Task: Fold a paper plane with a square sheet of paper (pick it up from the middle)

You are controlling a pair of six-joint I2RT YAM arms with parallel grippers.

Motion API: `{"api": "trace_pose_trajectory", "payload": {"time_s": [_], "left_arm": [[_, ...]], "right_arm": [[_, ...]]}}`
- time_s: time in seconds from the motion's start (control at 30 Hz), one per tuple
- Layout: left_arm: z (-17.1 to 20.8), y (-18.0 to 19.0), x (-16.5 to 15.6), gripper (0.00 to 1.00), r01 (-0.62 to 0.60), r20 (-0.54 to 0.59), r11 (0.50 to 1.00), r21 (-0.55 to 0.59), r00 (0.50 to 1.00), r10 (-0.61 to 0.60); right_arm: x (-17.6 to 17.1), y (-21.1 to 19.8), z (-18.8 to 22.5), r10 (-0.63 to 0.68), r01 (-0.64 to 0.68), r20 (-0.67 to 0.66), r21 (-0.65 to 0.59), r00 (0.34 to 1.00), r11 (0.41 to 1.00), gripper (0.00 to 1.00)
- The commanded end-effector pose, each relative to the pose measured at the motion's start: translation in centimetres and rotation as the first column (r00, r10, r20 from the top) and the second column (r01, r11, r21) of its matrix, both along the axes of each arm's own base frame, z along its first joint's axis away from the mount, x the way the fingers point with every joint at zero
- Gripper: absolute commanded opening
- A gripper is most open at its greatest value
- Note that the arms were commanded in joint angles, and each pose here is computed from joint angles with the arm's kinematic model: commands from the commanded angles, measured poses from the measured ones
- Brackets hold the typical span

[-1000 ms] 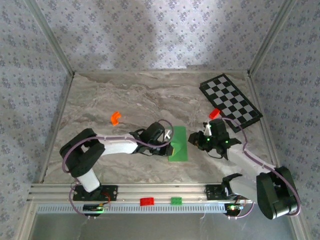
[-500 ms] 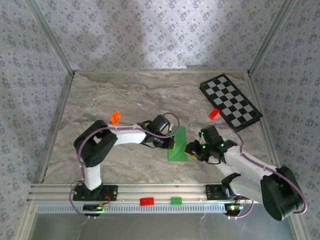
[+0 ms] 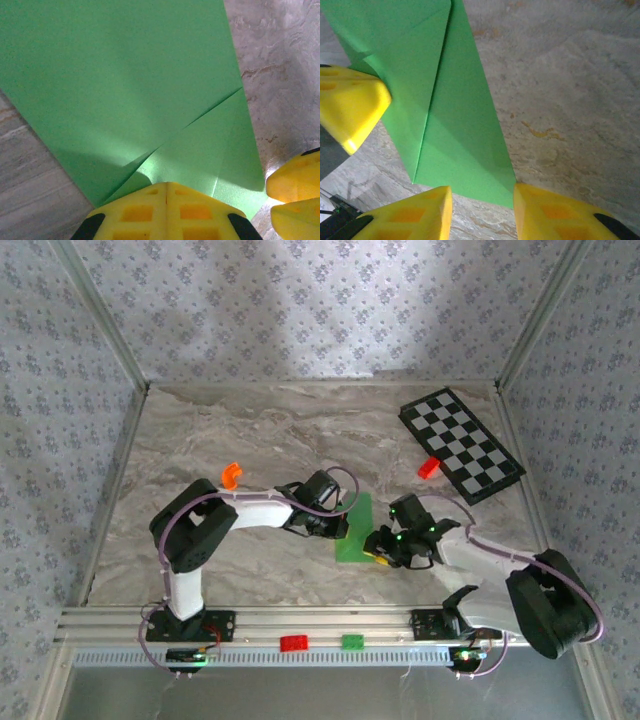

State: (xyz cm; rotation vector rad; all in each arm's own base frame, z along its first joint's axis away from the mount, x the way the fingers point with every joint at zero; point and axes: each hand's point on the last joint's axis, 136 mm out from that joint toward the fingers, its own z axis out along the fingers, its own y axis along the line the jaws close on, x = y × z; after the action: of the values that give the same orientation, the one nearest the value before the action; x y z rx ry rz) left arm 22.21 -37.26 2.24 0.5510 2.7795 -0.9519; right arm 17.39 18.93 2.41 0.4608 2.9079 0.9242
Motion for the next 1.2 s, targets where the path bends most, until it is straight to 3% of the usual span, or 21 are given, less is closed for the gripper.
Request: {"api": "trace_pose_trajectory", "payload": {"time_s": [0.0,0.3,0.8,0.97,1.17], "left_arm": [[-1.3,1.0,-1.1,0.04,-0.008,-0.036,0.999,0.045,0.999,0.010],[-1.0,0.0,-2.4,0.04,0.000,-0.085,1.000,-0.016,0.996,-0.001],[0.4,-1.1,-4.4,0.04,-0.009,-0.144,0.992,-0.127,0.990,-0.010],[0.6,-1.1,-4.2,0.04,-0.017,-0.140,0.991,-0.136,0.990,-0.003],[0.6,-1.2,-4.1,0.04,-0.020,-0.139,0.990,-0.136,0.990,0.001]], "right_arm": [[0.3,0.7,0.0,0.000,0.000,-0.004,0.009,1.000,1.000,0.39],[2.7,1.8,1.7,-0.049,0.041,0.094,0.083,0.994,0.996,0.39],[3.8,0.0,1.1,-0.090,0.079,0.074,0.139,0.993,0.987,0.45],[3.9,-0.2,0.7,-0.083,0.069,0.083,0.159,0.993,0.985,0.42],[4.3,-0.1,0.8,-0.070,0.048,0.114,0.181,0.991,0.982,0.31]]}}
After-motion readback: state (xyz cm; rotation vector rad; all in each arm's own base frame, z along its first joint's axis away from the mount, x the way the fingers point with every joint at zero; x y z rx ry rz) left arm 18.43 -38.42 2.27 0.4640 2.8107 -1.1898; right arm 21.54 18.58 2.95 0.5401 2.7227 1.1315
